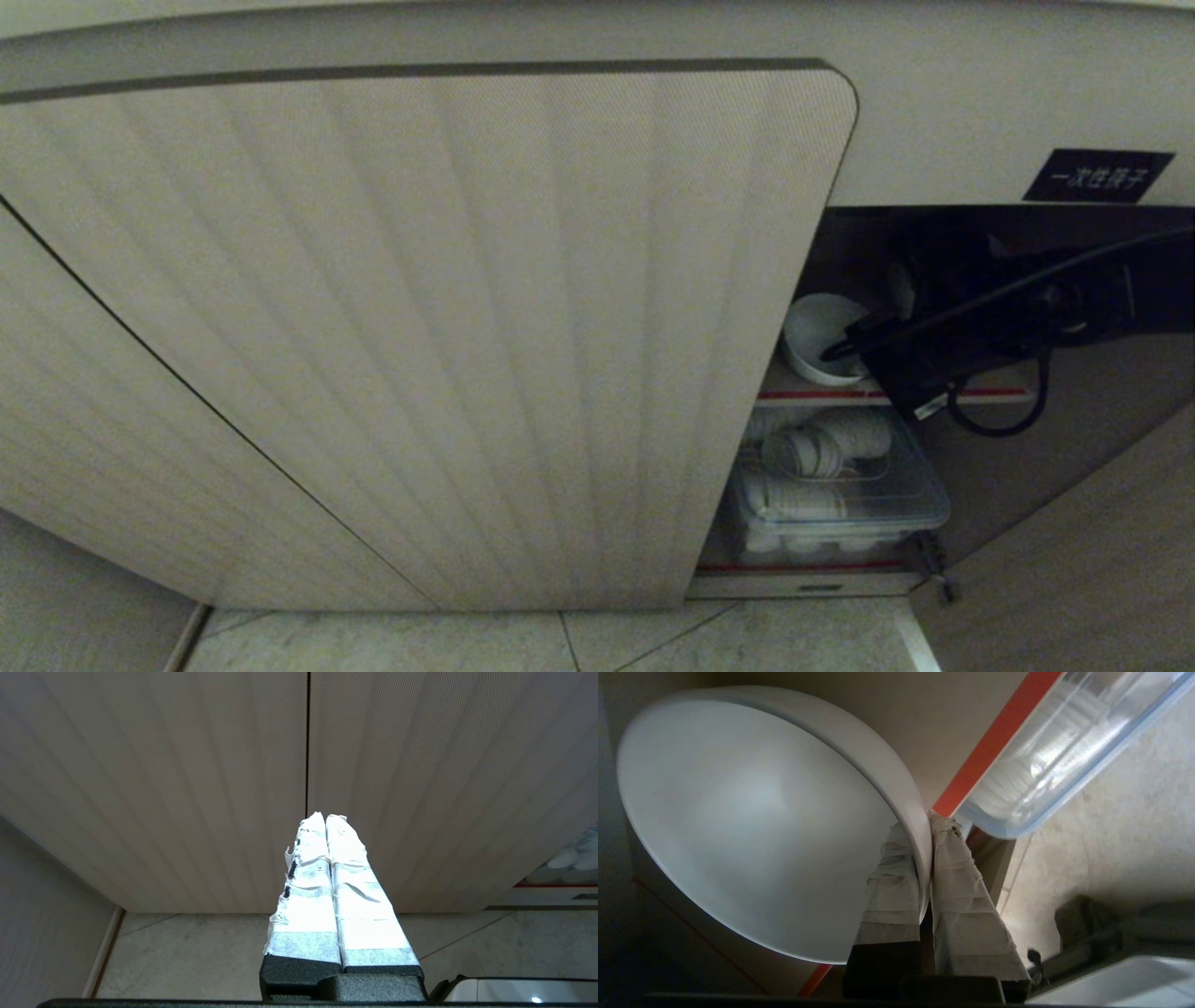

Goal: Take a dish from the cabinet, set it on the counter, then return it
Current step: Put it back into the cabinet

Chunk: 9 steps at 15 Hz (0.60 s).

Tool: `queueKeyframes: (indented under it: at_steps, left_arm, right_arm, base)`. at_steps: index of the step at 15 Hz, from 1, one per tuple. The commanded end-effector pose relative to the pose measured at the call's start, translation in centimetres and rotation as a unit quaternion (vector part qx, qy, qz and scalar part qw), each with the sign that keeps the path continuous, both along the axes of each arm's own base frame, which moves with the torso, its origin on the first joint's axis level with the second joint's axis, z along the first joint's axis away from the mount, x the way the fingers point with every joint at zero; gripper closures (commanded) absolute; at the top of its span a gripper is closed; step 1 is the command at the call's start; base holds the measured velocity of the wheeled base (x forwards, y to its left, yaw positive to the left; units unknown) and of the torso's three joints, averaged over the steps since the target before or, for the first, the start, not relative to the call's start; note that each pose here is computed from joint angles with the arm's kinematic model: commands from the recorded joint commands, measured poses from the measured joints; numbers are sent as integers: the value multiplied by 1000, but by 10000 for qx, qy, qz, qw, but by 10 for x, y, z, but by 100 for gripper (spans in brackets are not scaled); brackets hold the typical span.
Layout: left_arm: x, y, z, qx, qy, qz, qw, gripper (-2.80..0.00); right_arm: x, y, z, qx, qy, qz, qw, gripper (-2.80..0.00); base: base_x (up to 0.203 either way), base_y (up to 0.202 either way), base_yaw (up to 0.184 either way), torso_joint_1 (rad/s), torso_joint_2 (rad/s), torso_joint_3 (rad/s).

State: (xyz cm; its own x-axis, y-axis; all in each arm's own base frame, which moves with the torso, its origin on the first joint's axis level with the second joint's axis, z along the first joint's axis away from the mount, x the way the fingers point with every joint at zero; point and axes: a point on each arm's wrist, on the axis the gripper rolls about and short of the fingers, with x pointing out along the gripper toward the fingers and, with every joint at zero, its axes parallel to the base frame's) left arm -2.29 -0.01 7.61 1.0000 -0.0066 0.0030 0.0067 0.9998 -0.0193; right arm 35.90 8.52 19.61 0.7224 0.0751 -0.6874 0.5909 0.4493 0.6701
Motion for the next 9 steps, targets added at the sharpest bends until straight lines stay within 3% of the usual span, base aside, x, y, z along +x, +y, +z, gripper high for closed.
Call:
queueKeyframes:
  at_steps: [1,3,9]
  left_arm:
    - [0,0,0,-3,0,2,10000,0]
    - [0,0,0,-3,0,10,10000,0]
    - [0,0,0,-3,0,-1,10000,0]
  right_arm:
    - [7,2,-1,90,93,-52,9999,0]
    - [14,3,2,294,52,-218,9993,0]
    - [24,2,1,319,135,-272,9990,0]
  base:
    - [0,0,0,0,0,0]
    - [0,0,0,0,0,0]
    - [0,0,0,0,0,0]
